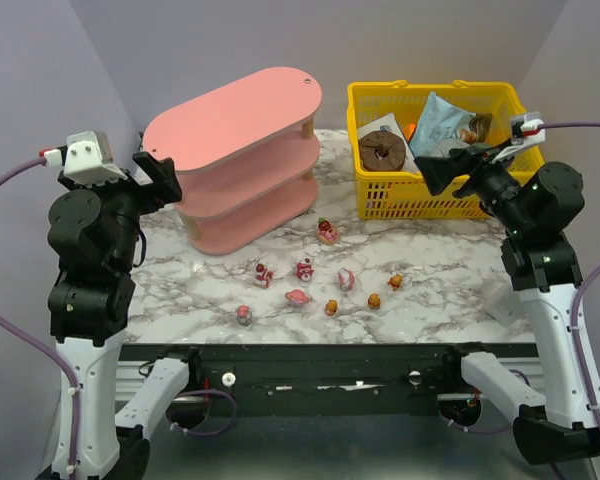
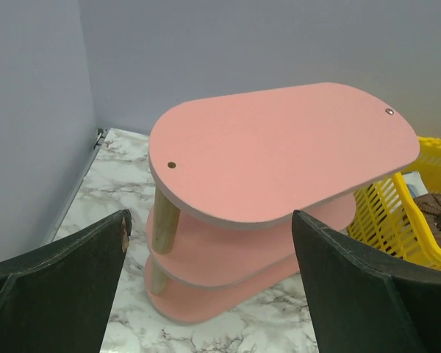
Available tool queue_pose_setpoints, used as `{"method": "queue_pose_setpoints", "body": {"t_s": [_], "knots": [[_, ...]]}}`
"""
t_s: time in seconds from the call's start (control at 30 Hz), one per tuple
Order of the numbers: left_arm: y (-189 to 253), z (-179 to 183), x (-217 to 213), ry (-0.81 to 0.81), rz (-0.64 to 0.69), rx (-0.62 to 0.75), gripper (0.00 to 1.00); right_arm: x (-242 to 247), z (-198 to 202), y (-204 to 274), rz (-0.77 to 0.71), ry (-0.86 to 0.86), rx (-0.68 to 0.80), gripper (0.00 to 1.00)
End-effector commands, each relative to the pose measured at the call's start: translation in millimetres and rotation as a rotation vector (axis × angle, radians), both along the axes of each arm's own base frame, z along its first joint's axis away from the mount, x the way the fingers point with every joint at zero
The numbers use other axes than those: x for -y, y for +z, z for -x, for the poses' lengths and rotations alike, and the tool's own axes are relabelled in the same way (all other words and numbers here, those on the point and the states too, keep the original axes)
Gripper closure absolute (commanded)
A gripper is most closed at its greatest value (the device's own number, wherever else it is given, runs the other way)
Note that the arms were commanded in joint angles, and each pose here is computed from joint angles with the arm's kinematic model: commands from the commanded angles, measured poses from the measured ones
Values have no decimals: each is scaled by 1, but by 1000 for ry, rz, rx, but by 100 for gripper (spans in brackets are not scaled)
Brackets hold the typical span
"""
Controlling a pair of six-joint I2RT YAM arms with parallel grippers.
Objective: Place and organize the plastic toys onto the shelf
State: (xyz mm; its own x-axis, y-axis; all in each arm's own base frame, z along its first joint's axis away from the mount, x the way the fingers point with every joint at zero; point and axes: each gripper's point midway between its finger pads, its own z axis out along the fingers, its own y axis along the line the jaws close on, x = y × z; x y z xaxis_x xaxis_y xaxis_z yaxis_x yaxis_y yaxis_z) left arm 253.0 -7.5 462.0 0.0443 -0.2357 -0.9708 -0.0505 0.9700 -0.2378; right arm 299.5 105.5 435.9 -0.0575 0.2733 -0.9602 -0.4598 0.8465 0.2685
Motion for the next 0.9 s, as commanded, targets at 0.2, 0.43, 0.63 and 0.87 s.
{"method": "queue_pose_setpoints", "body": {"t_s": [0.2, 0.43, 0.63, 0.87], "knots": [[-14, 10, 32, -193, -49, 57, 1, -126, 26, -98, 164, 398, -69, 1], [-55, 0, 24, -136, 4, 20, 1, -202, 68, -183, 285, 597, -44, 3], [-90, -8, 28, -149, 34, -7, 1, -246, 108, -207, 246, 771, -6, 5], [-103, -11, 25, -129, 25, -43, 1, -283, 122, -234, 203, 823, -117, 7]]}}
